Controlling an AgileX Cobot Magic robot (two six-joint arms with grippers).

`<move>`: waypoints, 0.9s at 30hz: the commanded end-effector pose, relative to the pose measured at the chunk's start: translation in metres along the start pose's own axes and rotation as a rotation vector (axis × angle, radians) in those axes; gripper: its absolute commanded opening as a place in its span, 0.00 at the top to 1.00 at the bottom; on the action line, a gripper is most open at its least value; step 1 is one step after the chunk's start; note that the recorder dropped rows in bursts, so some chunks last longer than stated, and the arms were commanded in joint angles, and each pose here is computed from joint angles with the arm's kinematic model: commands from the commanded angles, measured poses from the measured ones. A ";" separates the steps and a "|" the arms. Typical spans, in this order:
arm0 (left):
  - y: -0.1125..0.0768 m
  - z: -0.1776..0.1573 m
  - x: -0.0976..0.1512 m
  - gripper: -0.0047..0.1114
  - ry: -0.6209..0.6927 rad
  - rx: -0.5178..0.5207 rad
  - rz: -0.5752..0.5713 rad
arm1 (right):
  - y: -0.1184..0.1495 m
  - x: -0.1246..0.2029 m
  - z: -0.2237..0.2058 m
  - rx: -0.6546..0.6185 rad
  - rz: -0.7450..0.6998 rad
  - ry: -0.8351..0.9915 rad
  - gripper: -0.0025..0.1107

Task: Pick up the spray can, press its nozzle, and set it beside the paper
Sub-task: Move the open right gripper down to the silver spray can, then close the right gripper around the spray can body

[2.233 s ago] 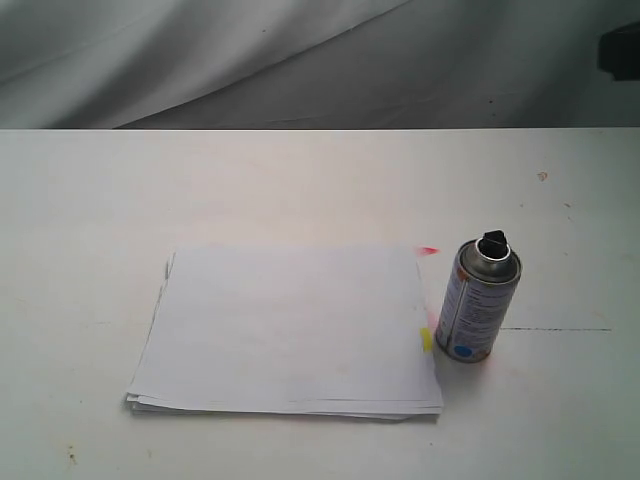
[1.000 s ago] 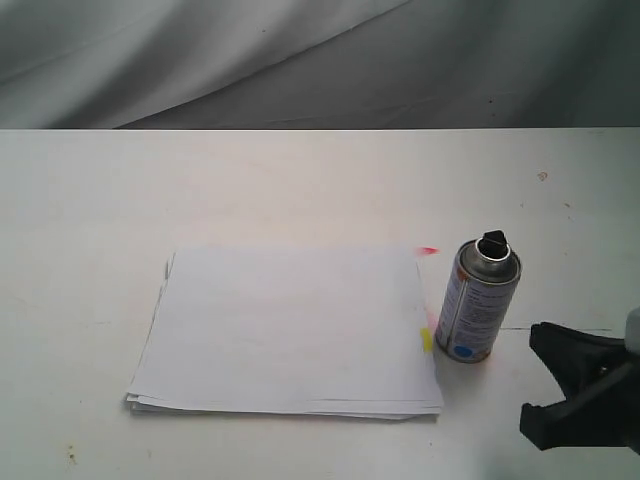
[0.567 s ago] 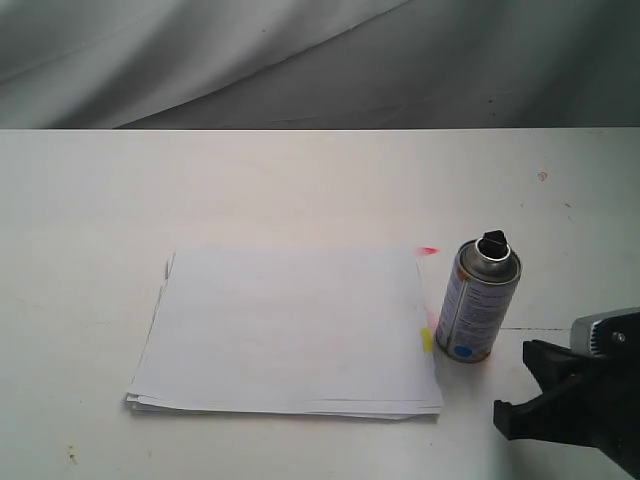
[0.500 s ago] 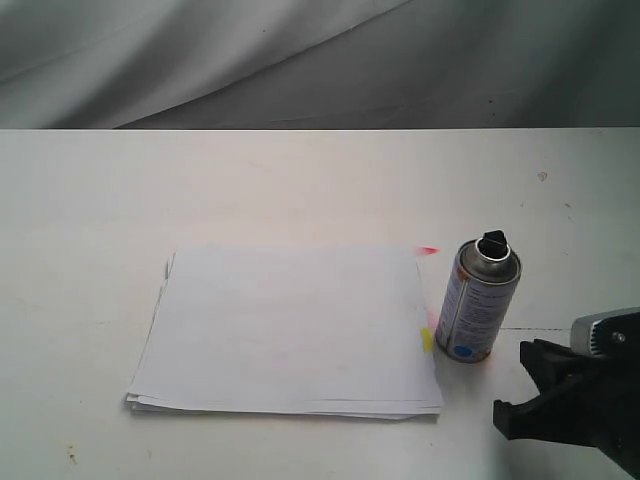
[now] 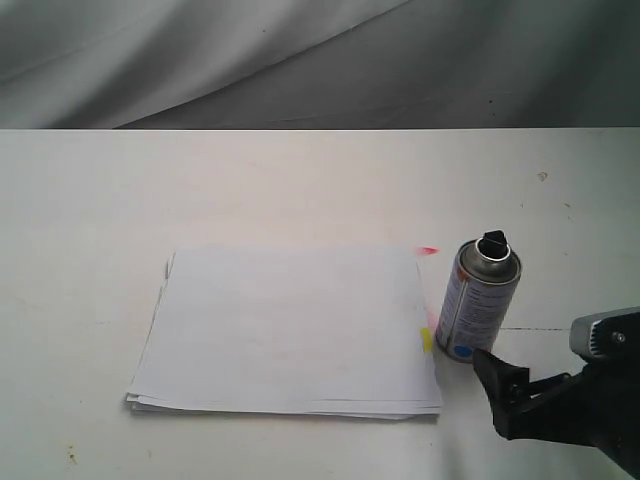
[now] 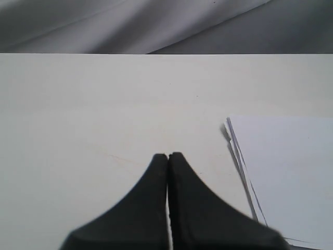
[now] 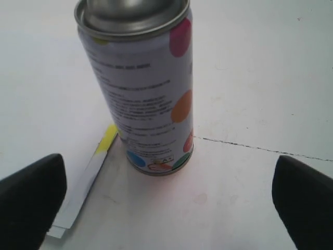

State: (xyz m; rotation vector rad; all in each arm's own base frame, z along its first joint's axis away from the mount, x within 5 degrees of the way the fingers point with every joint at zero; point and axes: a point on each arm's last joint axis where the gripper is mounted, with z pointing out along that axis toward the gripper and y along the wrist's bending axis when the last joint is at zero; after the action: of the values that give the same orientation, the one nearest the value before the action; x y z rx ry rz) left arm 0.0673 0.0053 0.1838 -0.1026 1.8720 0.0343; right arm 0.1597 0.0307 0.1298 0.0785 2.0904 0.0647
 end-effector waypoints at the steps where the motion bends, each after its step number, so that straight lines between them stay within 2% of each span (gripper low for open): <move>1: 0.000 0.000 0.001 0.95 -0.006 0.003 -0.008 | 0.002 -0.008 0.002 -0.010 -0.001 -0.064 0.10; 14: 0.000 0.000 0.001 0.95 -0.006 0.003 -0.008 | 0.006 -0.027 0.009 0.007 0.036 -0.141 0.10; 27: 0.000 0.000 0.001 0.95 -0.006 0.003 -0.008 | 0.004 -0.009 0.026 0.052 -0.037 -0.079 0.10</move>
State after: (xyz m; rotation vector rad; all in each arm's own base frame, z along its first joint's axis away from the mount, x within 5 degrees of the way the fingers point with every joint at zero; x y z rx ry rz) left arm 0.0673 0.0053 0.1838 -0.1026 1.8720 0.0343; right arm 0.1841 0.0338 0.1297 0.0967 2.0162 0.0094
